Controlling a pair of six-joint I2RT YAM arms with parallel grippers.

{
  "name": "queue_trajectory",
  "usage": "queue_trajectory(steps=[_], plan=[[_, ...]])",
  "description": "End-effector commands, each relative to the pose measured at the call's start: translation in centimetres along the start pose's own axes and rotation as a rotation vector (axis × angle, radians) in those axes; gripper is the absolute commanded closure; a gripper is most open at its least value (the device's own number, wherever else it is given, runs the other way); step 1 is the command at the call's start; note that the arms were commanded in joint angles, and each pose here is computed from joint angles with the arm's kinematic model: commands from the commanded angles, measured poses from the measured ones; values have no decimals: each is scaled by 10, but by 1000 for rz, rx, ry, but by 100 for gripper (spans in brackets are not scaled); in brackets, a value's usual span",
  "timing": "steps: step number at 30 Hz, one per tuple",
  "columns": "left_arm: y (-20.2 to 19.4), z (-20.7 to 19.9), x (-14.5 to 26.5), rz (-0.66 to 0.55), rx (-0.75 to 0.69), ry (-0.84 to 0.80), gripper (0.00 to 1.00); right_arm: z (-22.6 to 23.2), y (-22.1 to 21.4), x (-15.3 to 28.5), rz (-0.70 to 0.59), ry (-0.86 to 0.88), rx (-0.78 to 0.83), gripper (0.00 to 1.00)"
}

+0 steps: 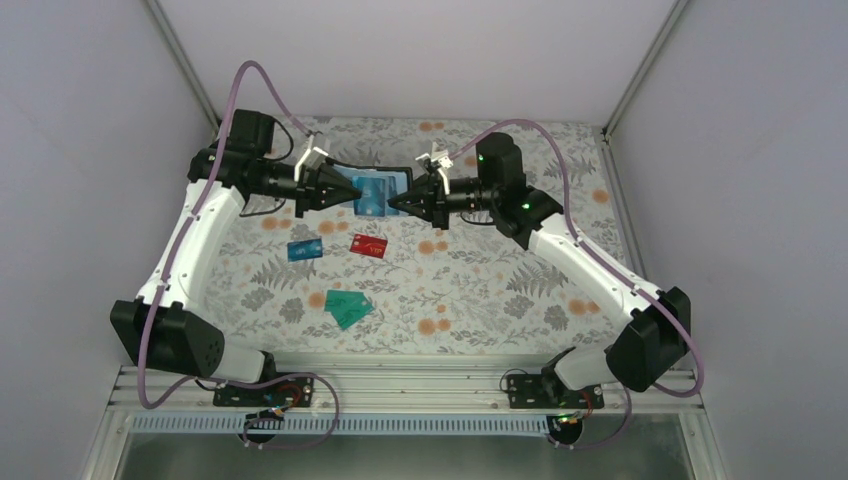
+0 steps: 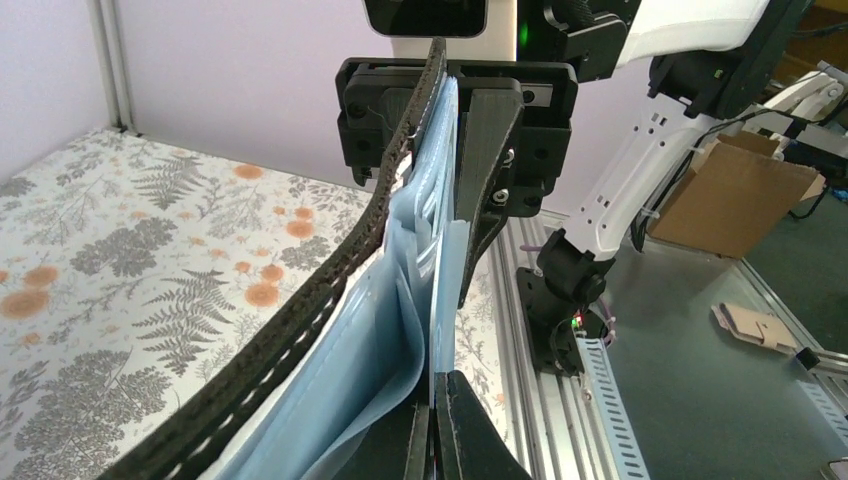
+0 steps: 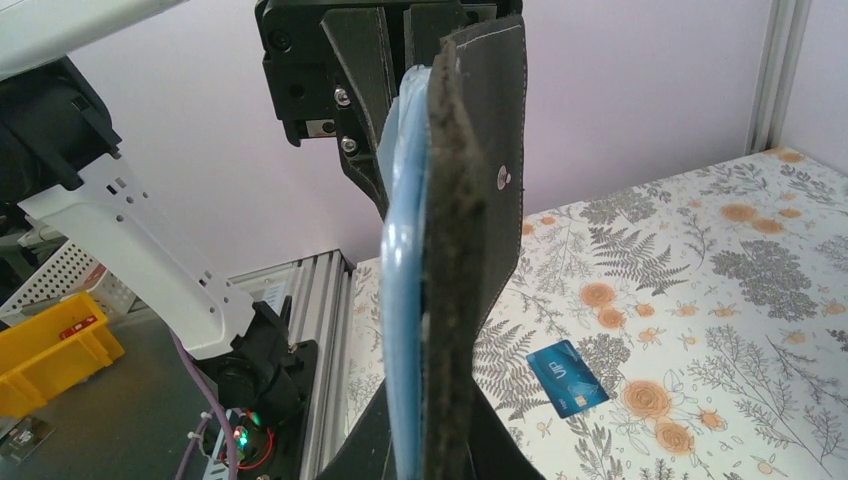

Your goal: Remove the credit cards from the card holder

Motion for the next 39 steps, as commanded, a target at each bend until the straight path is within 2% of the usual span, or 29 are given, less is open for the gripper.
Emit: queue_trajectory(steps=[1,14,20,28,30,32,35,39], plan=[[7,1,1,-13,-45,0,96,6,7,5,-24,23,48,96],[6,10,7,4,-34,51,98,-16,1,21,-13,-49,-1,96],[0,25,9,42,-5,115,98,-29,-6,41,-15,-115,-33,96],[-2,29,10,64,-9,138,98,-27,-12,48,-10,-106,-24,96],[-7,34,14,133,-41,201,98,-35,-14,53,-14,-147,-43,96],[-15,43,23,256,-79,310,98,-45,-16,60,-19,-190,-77,96],[-42,64,50,551,-153,517,98,-62,-21,66,-20,-241,-131,96],[-90,73,86,965,-205,580,97,-79,-28,69,8,-276,-170,96]])
Point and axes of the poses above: each gripper's point midway between its finger pads, its own x axis back along the fingers, its own z axis along the line the jaws close on, y = z × x, the point moved 4 cm from there along x, back along the fingers, and after that the axes turned 3 degrees about -x, right-handed, at the moved point
